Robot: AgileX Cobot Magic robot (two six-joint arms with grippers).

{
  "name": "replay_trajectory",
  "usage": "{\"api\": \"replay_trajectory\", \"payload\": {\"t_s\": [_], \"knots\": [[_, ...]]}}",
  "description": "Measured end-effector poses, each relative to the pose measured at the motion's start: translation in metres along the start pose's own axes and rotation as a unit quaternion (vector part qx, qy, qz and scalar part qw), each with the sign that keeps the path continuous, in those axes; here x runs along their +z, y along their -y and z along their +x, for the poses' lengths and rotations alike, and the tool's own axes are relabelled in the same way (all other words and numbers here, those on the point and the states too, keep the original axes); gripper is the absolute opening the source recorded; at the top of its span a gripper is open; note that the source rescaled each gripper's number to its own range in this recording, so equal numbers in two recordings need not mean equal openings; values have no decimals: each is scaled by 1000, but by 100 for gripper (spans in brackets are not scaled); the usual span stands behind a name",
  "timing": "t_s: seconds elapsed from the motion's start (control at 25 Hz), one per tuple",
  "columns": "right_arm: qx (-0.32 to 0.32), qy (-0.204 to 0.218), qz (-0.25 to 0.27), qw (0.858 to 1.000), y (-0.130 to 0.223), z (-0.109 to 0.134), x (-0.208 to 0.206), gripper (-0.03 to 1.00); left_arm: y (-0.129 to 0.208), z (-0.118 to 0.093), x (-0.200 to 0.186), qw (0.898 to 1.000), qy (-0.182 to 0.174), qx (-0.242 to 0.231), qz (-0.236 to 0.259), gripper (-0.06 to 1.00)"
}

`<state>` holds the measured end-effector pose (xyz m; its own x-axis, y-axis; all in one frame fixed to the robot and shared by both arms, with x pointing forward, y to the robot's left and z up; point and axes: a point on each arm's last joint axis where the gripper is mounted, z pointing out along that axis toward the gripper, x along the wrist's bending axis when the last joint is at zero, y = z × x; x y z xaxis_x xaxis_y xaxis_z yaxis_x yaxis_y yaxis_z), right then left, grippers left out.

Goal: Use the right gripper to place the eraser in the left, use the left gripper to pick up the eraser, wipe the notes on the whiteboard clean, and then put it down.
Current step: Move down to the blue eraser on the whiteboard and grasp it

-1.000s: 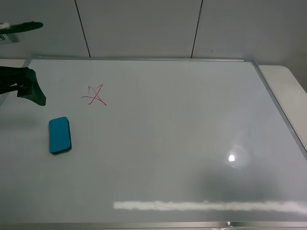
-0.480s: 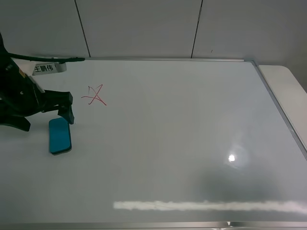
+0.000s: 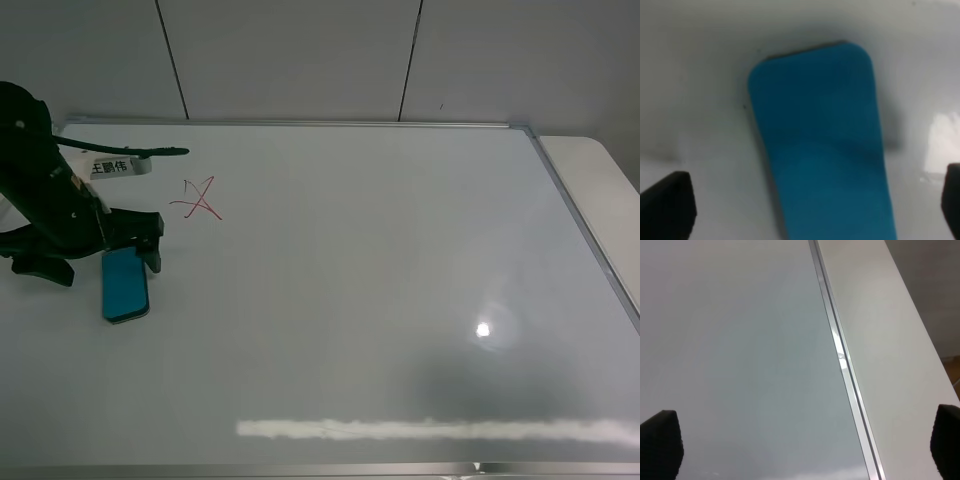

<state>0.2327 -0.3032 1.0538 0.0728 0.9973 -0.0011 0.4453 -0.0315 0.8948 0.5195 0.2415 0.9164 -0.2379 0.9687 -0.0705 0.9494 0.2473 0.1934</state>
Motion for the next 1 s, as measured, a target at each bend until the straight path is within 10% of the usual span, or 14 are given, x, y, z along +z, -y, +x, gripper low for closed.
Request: {"api": "replay_trajectory", "payload": {"t_s": [0.84,1.0], "knots": [[0,0,0,1000,0,0,0,100,-5,3,17,1000,9,-27,-3,100],[0,0,0,1000,0,0,0,100,-5,3,17,999,11,-33,-1,73]]}}
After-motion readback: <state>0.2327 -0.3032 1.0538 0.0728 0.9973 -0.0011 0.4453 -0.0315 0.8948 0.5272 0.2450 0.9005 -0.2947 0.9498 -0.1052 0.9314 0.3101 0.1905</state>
